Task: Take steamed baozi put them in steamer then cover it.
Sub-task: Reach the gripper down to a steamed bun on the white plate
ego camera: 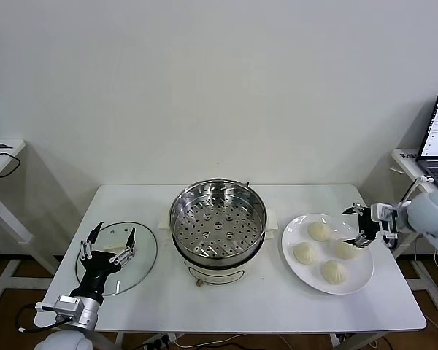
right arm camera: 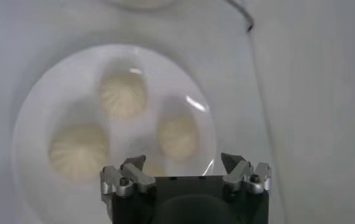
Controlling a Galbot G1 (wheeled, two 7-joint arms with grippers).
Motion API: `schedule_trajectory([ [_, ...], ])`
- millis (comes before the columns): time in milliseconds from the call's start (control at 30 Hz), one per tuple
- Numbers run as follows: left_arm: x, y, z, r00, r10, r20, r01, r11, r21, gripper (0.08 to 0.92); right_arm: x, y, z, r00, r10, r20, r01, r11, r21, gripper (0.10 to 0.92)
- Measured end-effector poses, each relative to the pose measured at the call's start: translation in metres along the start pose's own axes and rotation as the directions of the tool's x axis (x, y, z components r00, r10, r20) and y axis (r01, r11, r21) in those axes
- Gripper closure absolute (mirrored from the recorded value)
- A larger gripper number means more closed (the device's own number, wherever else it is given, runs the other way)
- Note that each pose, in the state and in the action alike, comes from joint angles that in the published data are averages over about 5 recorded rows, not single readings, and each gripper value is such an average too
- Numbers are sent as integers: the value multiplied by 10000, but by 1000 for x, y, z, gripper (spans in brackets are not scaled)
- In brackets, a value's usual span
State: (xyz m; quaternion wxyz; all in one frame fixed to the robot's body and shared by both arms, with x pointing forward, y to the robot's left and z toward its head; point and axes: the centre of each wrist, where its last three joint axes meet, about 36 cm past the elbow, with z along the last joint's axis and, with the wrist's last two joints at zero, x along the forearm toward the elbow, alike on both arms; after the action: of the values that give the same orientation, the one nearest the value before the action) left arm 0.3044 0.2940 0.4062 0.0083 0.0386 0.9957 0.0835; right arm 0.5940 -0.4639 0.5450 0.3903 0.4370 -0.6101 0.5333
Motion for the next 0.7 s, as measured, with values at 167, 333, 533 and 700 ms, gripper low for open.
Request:
schedule_trajectory([
  [167, 1, -1, 1, 10000, -17, -26, 17, 10000, 12, 177, -21, -20, -14, 9974, -680, -260, 685, 9974, 210, 200],
  [333, 2, 0, 4, 9999, -92, -95, 93, 10000, 33, 177, -47, -35, -31, 9918, -1205, -428, 1222, 9917, 395, 200],
  [533, 2, 3, 8, 9997, -181, -174, 182, 9998, 22, 177, -73, -48, -49, 9862, -1539, -616, 1572, 9860, 546, 200],
  [700, 2, 5, 10, 9995, -230, -219, 230, 9997, 14, 177, -86, -57, -57, 9846, -1556, -801, 1606, 9852, 600, 200],
])
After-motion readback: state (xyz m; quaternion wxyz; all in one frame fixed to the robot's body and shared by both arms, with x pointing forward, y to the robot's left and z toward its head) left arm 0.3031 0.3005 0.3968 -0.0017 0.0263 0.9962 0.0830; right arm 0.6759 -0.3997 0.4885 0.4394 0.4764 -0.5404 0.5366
